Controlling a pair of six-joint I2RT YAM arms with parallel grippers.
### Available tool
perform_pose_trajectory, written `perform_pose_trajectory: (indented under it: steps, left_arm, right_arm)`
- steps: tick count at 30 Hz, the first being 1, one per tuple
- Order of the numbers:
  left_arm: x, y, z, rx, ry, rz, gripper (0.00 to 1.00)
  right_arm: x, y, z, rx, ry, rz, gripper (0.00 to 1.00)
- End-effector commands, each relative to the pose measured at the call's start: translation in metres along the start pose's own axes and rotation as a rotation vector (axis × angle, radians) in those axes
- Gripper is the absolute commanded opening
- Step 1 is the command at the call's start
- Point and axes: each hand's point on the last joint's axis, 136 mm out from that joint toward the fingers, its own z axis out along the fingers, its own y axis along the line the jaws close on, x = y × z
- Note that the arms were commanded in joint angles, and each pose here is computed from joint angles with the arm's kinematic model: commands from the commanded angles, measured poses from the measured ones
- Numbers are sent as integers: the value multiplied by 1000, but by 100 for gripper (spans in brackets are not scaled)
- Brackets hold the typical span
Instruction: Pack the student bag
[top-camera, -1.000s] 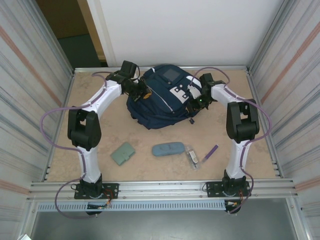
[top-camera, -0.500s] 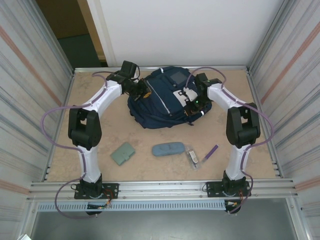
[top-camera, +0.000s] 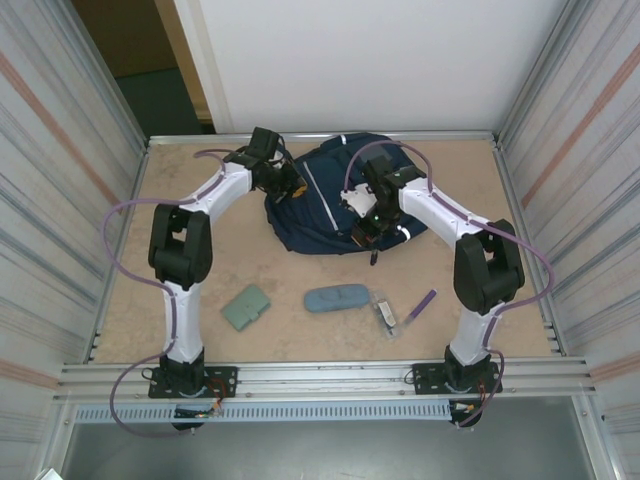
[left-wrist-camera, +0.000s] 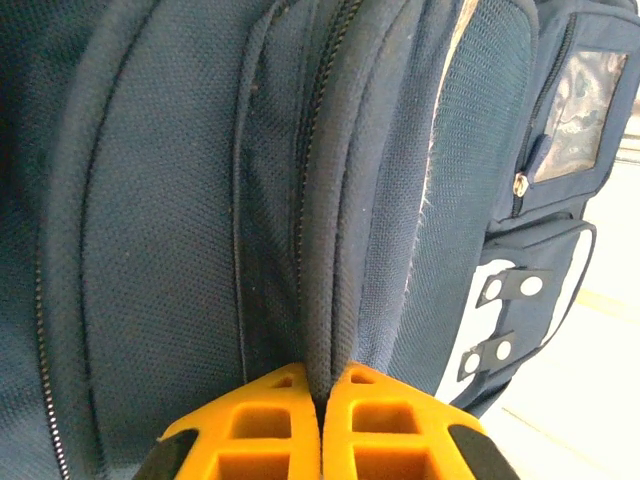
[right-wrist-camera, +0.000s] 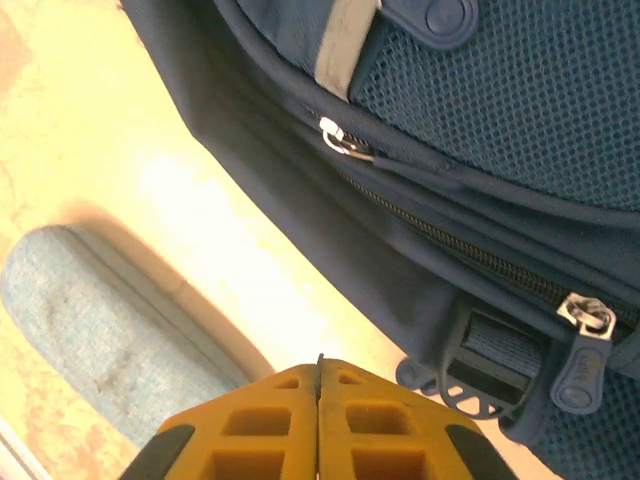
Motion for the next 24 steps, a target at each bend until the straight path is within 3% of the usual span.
perform_pose_trajectory:
  steps: [1, 5, 11, 16, 24]
  left_arm:
    - [-19, -12, 2, 56, -42, 13, 0]
    - [-16, -5, 4, 77, 12, 17, 0]
    - [9, 4, 4, 95, 110, 25, 0]
    - [26, -4, -12, 121, 155, 56, 0]
    - [41, -14, -32, 156, 208, 132, 0]
  right_arm:
    - [-6, -21, -16, 36, -79, 130, 23]
    - [3, -62, -43, 35, -211, 425, 46]
    - [24, -101, -43, 18, -330, 634, 61]
    - [35, -112, -39, 89, -386, 671, 63]
    - [39, -101, -17, -47, -351, 712, 63]
